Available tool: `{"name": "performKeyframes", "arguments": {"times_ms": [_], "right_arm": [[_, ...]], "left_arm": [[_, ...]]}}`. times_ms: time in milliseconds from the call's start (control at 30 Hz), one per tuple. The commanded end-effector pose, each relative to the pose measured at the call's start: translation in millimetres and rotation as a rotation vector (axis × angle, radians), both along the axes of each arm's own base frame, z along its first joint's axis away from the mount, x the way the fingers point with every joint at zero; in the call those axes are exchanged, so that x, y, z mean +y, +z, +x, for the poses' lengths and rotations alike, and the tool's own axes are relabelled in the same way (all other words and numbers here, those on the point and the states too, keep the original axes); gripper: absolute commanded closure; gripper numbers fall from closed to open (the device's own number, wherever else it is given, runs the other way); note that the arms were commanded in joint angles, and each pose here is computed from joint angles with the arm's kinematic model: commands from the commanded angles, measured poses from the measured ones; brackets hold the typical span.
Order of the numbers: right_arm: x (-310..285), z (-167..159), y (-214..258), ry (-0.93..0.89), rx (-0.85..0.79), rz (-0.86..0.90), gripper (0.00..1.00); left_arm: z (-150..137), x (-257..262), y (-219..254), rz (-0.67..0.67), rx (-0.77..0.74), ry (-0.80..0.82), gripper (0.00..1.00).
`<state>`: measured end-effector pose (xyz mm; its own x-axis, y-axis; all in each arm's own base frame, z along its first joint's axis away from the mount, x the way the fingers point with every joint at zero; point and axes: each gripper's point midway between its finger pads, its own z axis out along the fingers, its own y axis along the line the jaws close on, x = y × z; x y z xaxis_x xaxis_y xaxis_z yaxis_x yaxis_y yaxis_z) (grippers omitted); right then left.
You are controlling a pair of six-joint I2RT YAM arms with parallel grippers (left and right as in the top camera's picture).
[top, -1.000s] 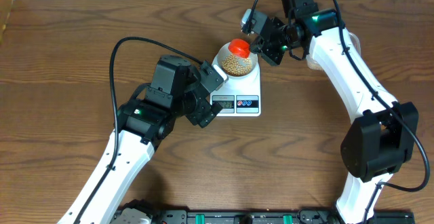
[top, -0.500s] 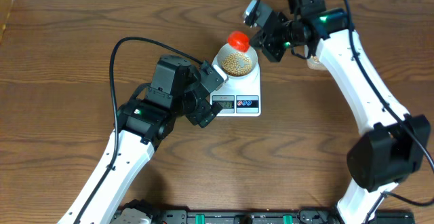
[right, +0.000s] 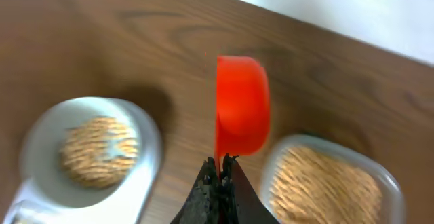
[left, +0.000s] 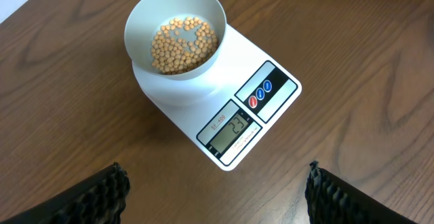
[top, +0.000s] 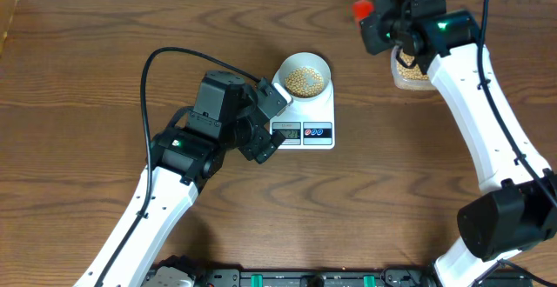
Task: Scoop item into bowl and weigh 50g on scale
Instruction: 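Move the empty scoop back right to the soybean tub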
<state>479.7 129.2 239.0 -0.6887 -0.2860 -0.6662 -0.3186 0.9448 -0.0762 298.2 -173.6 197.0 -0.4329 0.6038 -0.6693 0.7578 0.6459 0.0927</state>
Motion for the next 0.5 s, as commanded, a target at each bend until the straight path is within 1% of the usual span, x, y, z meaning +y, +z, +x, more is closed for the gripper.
{"name": "performKeyframes", "arguments": {"times_ms": [0,167,267,467], "right_arm": [[-46.7,0.9,9.8,-0.249,-0.041,-0.103,0.99],[-71.9,-4.5,7.1,-0.349,-0.025,-0.165,0.99],[-84.6,-8.8,3.8,-0.384,-0.002,-0.183,0.99],[-123.9,-21.8,-3.2,-0.52,0.052,-0.218,0.99]], "left_arm": [[-1.0,-1.2,2.2,-0.006,-0.005,-0.013,0.14],[-1.0,-1.2,2.2,-0.006,-0.005,-0.013,0.14],[-1.0,-1.2,2.2,-0.006,-0.005,-0.013,0.14],[-1.0,-1.2,2.2,-0.006,-0.005,-0.013,0.14]]}}
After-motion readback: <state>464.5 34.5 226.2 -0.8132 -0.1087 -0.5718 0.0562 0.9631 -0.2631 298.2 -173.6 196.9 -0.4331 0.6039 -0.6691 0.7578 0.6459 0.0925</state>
